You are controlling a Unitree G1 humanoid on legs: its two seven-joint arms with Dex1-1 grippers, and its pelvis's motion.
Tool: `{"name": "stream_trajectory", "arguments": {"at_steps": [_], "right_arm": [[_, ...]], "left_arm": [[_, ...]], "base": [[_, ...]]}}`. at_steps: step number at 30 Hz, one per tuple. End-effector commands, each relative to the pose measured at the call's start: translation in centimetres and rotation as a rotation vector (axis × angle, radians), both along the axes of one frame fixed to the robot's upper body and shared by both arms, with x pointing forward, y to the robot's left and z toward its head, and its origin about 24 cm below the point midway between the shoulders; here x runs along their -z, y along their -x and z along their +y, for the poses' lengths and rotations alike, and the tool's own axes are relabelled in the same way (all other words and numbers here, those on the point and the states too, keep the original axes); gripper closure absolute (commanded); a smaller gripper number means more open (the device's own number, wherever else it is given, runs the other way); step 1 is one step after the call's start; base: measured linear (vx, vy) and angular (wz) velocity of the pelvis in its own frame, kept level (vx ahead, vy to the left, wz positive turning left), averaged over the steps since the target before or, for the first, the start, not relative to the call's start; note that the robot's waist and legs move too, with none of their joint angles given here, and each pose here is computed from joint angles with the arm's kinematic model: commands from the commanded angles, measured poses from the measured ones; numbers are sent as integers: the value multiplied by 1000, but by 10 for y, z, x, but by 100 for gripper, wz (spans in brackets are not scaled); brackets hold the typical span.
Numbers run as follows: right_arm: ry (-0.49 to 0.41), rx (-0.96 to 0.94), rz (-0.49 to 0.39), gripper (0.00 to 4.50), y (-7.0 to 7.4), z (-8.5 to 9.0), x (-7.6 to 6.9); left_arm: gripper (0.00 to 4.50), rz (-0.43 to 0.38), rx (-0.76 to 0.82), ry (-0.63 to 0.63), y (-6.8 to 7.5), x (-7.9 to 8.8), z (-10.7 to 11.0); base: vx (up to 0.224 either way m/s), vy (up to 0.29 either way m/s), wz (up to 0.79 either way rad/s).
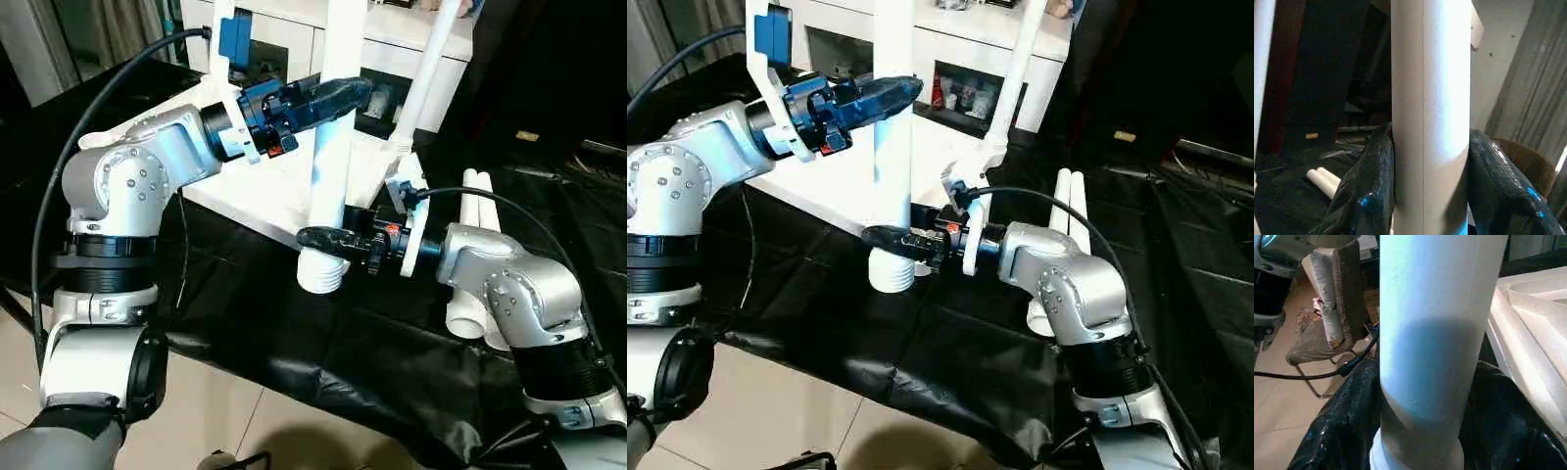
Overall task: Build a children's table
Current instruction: Pick table leg
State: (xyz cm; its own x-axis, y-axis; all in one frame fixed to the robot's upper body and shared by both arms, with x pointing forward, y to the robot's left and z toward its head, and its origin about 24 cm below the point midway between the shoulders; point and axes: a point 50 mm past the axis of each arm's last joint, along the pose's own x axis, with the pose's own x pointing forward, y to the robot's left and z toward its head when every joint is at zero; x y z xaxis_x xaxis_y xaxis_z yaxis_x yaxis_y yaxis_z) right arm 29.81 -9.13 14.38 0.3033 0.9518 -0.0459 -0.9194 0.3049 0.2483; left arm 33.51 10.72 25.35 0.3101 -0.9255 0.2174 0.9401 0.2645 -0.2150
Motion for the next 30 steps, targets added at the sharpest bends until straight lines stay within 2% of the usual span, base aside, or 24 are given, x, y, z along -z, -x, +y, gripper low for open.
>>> {"name": "stream_trajectory", "arguments": {"at_steps": [1,25,26,30], "right_arm": [[16,-18,-14,167,-1,-2,-3],[-16,-71,10,167,-2,3,-5],[-17,-74,11,196,-2,3,-4],[-19,-79,15,217,-2,3,-4]], "left_arm": [[276,-30,21,2,1,-7,-3],[276,-47,80,-24,5,-4,-9],[276,-48,81,-25,5,-4,-9],[276,-49,79,-25,5,-4,-9]], "base": [[0,0,0],[0,0,0],[0,0,0],[0,0,0]]}}
